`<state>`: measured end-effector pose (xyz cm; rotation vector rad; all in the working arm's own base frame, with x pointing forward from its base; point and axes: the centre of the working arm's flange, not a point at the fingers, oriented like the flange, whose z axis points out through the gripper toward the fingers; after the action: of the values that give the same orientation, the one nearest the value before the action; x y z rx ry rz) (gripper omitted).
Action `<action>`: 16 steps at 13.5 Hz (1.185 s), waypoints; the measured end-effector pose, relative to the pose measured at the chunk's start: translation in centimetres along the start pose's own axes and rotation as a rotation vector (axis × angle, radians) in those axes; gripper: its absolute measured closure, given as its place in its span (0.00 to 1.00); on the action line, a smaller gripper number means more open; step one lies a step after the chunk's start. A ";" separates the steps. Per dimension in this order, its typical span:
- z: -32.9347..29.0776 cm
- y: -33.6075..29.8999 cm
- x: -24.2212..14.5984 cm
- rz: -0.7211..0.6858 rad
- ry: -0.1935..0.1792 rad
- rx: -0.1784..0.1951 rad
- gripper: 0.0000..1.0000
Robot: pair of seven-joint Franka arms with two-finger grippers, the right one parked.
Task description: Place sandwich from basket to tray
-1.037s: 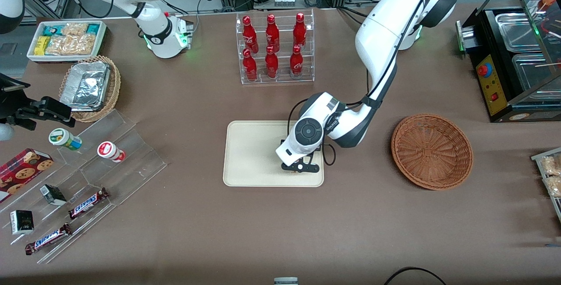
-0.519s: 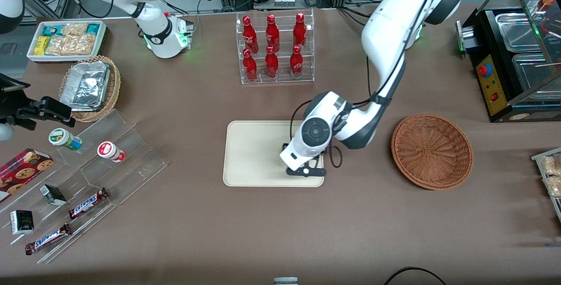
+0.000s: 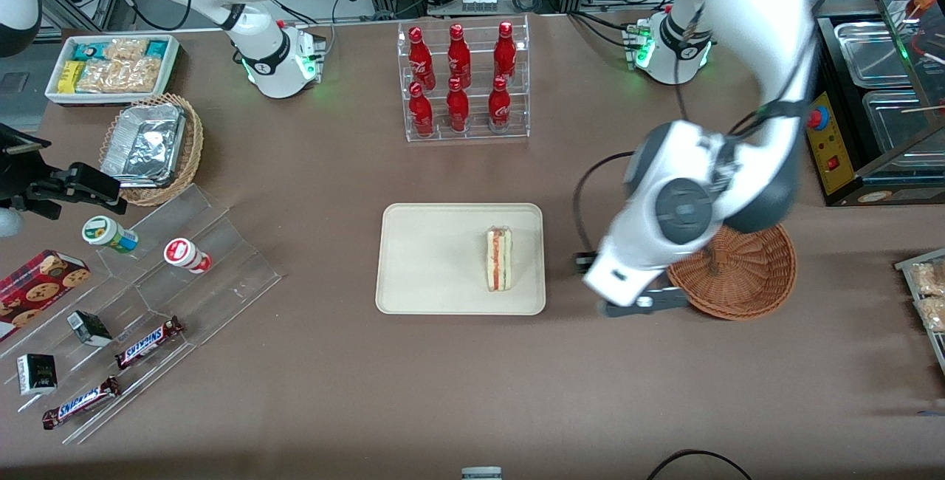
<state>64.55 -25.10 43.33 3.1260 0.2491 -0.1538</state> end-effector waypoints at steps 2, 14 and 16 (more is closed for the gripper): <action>-2.8 -5.1 -0.2 -0.042 0.013 -0.002 0.00; -13.3 -18.0 -10.4 -0.015 0.041 0.024 0.00; -15.2 -19.5 -11.2 0.039 0.031 0.027 0.00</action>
<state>51.99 -7.49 59.66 3.1592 0.1870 -0.1090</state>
